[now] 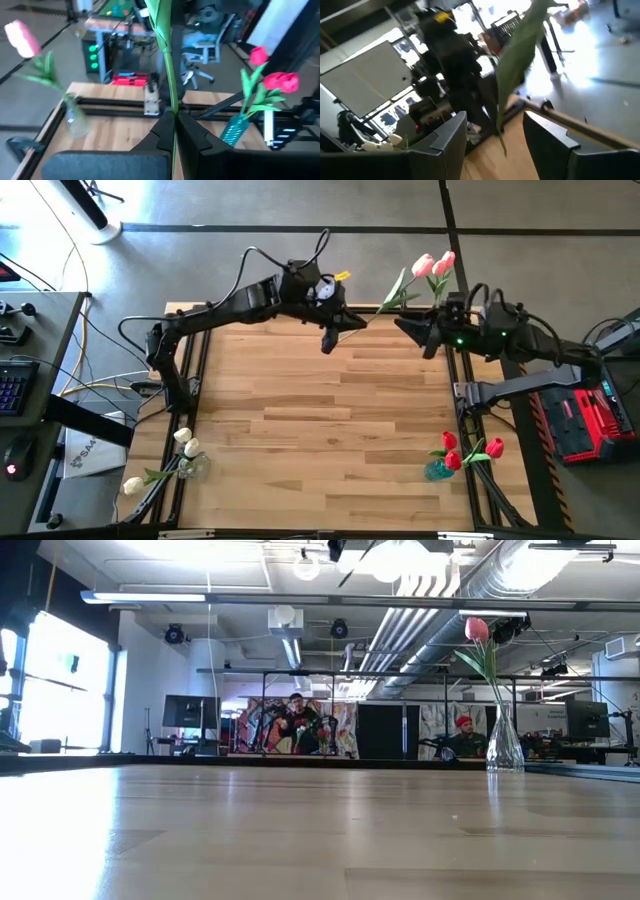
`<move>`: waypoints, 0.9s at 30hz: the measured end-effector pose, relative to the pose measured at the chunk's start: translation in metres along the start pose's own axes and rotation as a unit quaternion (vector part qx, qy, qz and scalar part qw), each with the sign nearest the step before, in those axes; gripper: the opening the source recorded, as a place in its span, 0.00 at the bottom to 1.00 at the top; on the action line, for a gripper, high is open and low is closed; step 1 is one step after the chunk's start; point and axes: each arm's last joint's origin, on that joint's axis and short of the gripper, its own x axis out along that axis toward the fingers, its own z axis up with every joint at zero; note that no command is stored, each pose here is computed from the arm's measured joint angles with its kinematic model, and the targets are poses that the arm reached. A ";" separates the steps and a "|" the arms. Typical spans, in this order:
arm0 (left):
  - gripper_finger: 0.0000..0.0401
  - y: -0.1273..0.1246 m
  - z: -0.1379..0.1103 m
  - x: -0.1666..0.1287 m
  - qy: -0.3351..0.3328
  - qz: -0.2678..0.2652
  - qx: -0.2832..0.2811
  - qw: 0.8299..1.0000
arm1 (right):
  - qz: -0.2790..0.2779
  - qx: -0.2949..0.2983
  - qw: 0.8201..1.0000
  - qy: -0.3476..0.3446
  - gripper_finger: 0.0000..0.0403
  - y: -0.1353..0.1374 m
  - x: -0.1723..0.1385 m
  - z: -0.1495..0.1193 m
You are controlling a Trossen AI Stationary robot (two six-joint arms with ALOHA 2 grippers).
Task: Sort flowers into vase by color
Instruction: Put the pink flower into the top transparent vase
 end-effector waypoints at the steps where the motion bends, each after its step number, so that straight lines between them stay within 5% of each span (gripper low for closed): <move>1: 0.00 -0.002 0.001 0.001 -0.004 -0.009 0.002 1.000 | 0.008 -0.010 1.000 -0.006 0.45 0.002 0.000 0.001; 17: 0.00 -0.018 0.017 -0.006 -0.066 -0.071 0.011 0.995 | 0.057 -0.074 0.994 -0.057 0.72 0.021 0.027 0.000; 22: 0.00 -0.023 0.017 -0.005 -0.065 -0.079 0.014 0.995 | 0.051 -0.091 0.992 -0.070 0.68 0.022 0.029 0.001; 27: 0.00 -0.023 0.015 -0.004 -0.055 -0.079 0.007 0.995 | 0.032 -0.089 0.992 -0.084 0.49 0.020 0.026 0.004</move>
